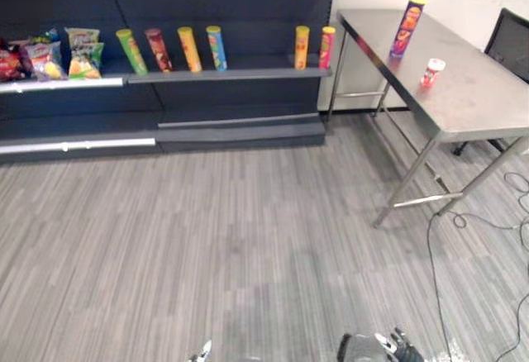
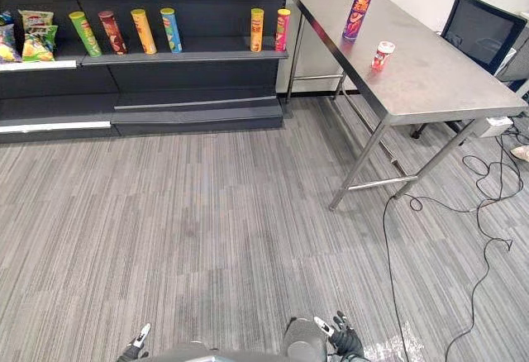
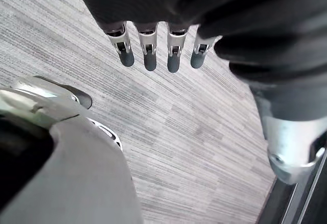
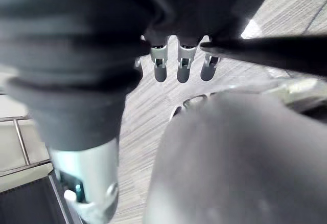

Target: Put the gum and the chips on the shelf.

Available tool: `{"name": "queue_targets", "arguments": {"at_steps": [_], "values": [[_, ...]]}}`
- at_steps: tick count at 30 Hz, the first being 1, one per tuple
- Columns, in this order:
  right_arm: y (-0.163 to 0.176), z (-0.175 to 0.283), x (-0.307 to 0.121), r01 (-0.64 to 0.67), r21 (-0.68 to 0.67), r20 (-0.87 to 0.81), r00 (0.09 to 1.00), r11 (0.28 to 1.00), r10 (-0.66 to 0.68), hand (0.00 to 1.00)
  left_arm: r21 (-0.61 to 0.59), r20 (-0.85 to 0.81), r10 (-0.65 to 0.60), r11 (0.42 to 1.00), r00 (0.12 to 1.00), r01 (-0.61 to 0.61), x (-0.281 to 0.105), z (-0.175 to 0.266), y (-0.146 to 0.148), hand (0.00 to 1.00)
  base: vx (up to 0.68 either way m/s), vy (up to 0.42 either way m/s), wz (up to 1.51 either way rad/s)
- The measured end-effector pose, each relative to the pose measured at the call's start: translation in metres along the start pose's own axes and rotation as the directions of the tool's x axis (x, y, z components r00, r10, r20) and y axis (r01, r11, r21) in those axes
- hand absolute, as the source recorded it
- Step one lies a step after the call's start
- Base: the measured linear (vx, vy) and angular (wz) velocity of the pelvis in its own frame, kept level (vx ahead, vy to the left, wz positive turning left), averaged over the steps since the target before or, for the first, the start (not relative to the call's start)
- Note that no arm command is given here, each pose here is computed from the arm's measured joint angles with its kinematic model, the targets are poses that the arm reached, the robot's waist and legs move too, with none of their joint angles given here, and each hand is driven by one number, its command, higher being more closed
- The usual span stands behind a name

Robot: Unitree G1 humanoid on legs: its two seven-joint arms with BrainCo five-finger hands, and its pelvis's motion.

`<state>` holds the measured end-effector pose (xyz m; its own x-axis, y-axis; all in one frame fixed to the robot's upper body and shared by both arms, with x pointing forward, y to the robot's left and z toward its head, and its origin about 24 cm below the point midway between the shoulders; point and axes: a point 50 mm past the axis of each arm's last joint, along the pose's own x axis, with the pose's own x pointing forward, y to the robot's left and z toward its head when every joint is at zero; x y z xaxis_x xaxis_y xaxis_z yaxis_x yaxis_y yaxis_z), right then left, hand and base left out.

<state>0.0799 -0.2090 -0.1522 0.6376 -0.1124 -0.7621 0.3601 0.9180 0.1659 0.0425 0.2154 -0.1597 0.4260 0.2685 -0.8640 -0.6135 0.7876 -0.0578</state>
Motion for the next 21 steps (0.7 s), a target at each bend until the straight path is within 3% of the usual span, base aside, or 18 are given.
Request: {"name": "queue_targets", "arguments": {"at_steps": [15,21], "values": [[-0.011,-0.009,-0.004,0.113,0.046,-0.057,0.992,0.993,-0.110,0.00,0.030,-0.060,0.033,0.999,0.998,-0.032,0.003,-0.008,-0.008,0.00,0.32,-0.189,0.06],[-0.024,-0.006,-0.006,0.093,-0.086,-0.080,0.992,0.992,-0.100,0.00,-0.018,-0.076,0.033,0.999,0.997,-0.034,0.000,-0.018,-0.008,0.00,0.27,-0.091,-0.30]]}}
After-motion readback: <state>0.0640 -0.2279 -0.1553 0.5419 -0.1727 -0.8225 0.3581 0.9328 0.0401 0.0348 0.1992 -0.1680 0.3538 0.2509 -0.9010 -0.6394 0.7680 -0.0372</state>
